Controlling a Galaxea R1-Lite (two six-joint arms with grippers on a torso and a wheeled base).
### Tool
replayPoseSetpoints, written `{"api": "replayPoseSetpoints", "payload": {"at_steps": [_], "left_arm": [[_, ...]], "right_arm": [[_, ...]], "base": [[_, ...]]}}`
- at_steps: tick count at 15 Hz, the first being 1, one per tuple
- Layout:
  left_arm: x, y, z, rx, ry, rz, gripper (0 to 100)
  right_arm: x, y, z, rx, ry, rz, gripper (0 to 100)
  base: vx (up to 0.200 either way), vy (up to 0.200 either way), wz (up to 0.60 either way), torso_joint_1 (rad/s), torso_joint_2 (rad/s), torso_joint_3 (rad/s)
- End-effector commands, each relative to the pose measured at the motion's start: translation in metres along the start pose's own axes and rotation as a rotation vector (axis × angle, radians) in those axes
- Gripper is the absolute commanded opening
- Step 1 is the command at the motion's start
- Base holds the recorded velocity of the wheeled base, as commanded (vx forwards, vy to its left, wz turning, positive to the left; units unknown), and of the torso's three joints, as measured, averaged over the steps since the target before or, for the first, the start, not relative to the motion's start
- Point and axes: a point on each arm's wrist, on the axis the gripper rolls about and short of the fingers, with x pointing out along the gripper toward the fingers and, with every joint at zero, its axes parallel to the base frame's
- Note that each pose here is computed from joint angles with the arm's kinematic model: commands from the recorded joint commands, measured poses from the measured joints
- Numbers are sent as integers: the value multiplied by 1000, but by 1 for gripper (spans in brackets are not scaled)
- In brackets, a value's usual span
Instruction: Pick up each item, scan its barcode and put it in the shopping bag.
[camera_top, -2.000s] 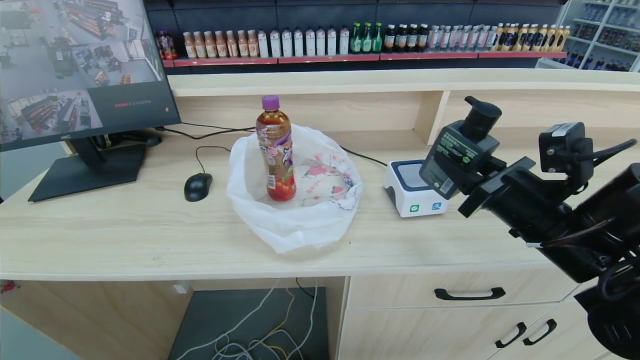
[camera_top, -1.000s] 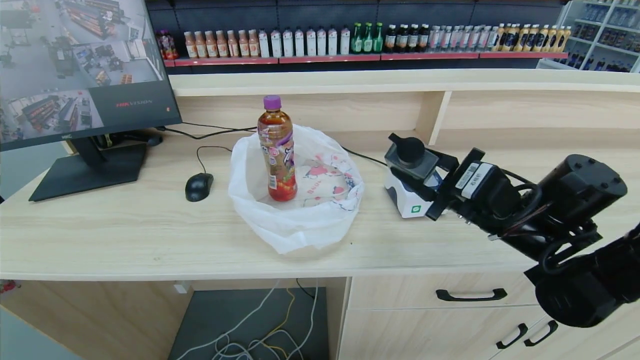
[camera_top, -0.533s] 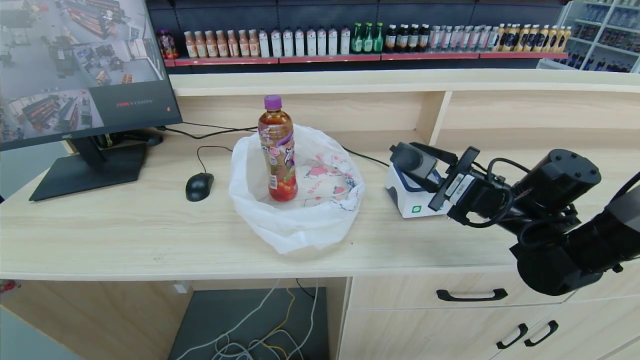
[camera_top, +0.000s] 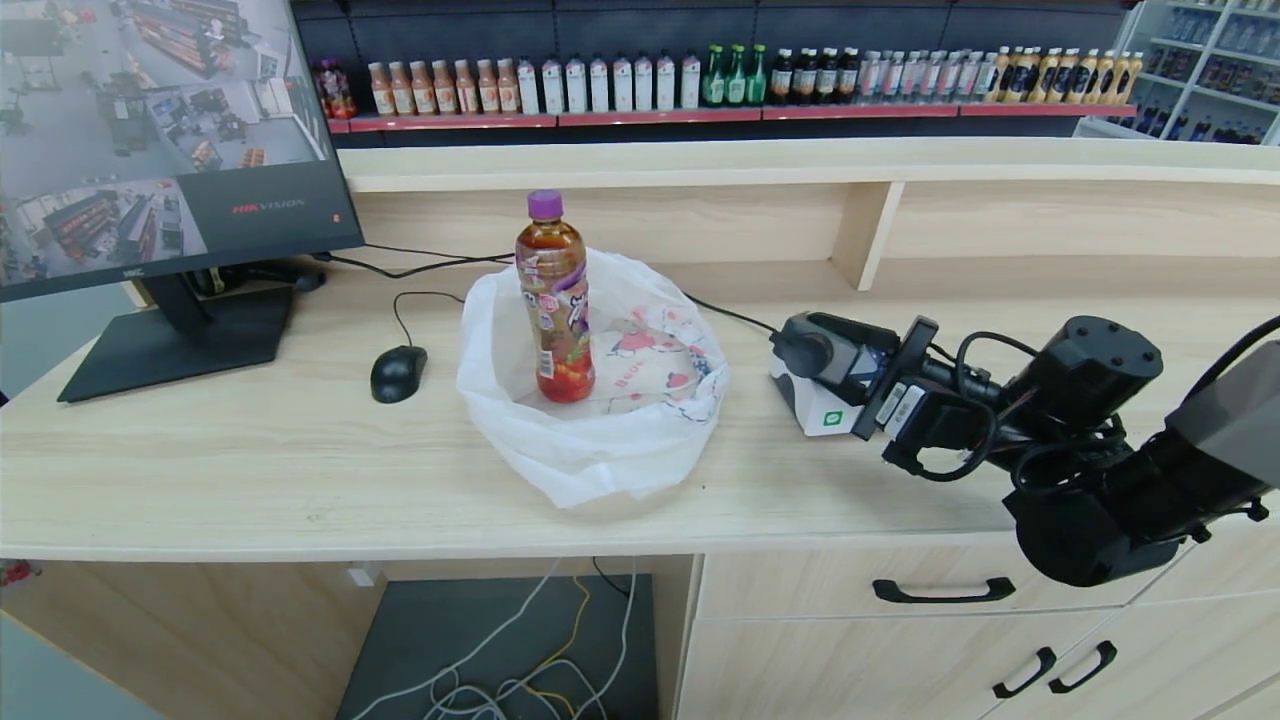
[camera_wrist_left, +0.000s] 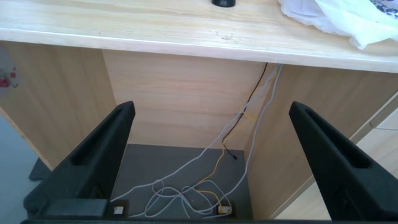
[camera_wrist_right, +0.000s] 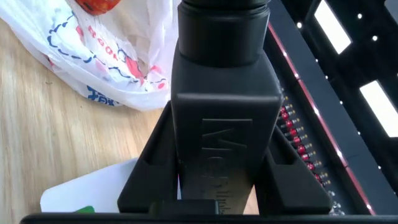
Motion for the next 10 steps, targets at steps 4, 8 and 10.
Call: {"api": "replayPoseSetpoints", "payload": {"at_steps": [4, 8, 10], "left_arm": [[0, 0, 0, 0, 0, 1, 100], [0, 0, 0, 0, 0, 1, 100], [0, 0, 0, 0, 0, 1, 100]], "right_arm": [[-1, 7, -7, -6, 9, 14, 0], [-2, 1, -6, -19, -3, 7, 0], [-1, -1, -5, -25, -6, 2, 0]], "base": [[0, 0, 0, 0, 0, 0], [0, 0, 0, 0, 0, 0], [0, 0, 0, 0, 0, 0]]}}
